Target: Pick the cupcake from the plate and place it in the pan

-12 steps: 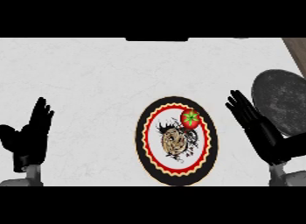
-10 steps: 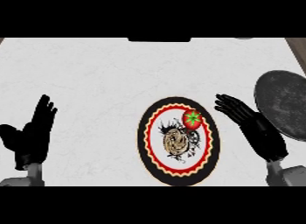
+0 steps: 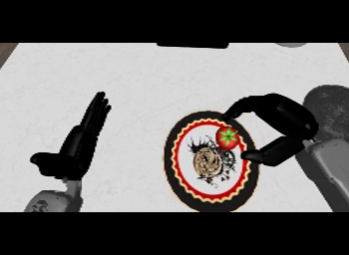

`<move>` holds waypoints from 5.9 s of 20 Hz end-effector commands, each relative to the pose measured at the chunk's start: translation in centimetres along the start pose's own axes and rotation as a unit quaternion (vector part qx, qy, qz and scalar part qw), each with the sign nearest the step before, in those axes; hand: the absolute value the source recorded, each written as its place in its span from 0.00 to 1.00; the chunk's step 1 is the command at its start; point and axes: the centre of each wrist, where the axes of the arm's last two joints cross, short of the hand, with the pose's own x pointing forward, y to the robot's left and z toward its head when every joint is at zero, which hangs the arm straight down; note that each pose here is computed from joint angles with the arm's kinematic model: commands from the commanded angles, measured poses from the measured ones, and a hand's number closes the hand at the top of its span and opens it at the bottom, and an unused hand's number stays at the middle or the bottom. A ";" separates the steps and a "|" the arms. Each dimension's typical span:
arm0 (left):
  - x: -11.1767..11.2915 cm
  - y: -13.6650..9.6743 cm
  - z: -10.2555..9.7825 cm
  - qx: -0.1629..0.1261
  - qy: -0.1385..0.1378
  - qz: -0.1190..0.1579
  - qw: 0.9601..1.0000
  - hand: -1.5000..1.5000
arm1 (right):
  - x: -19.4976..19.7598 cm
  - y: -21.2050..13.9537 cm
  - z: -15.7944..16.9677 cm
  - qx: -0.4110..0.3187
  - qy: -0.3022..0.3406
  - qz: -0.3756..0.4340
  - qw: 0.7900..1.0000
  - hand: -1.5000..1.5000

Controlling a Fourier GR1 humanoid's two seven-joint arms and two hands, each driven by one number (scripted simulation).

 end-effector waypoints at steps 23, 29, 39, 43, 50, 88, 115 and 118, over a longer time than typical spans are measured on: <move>-1.0 -0.8 0.8 -0.015 -0.008 0.000 1.000 0.50 | 1.6 3.1 -10.5 0.366 0.101 0.384 0.842 0.00; -0.3 -2.1 0.5 -0.022 -0.014 0.003 1.000 0.50 | -3.5 5.6 -8.6 0.382 0.112 0.441 0.804 0.00; -2.1 -1.8 -0.2 -0.013 -0.022 0.007 1.000 0.50 | -3.9 4.1 -8.5 0.383 0.140 0.436 0.802 0.00; -1.0 -2.6 1.1 -0.008 -0.010 0.002 1.000 0.50 | -3.3 5.1 -9.6 0.362 0.143 0.428 0.816 0.00; -0.6 -0.5 1.9 -0.010 -0.025 0.002 1.000 0.50 | -6.4 7.0 -6.7 0.359 0.147 0.410 0.826 0.00; -1.7 0.7 3.0 0.046 0.001 -0.002 0.999 0.50 | -7.2 1.1 -4.0 -0.270 0.375 0.503 0.730 1.00; -0.4 -0.9 2.0 -0.009 -0.011 0.001 1.000 0.50 | 0.9 -3.9 11.1 -0.621 0.330 0.509 0.496 1.00; -0.6 -1.5 0.4 -0.015 -0.015 0.000 1.000 0.50 | -0.4 -5.8 12.6 -0.663 0.292 0.498 0.477 1.00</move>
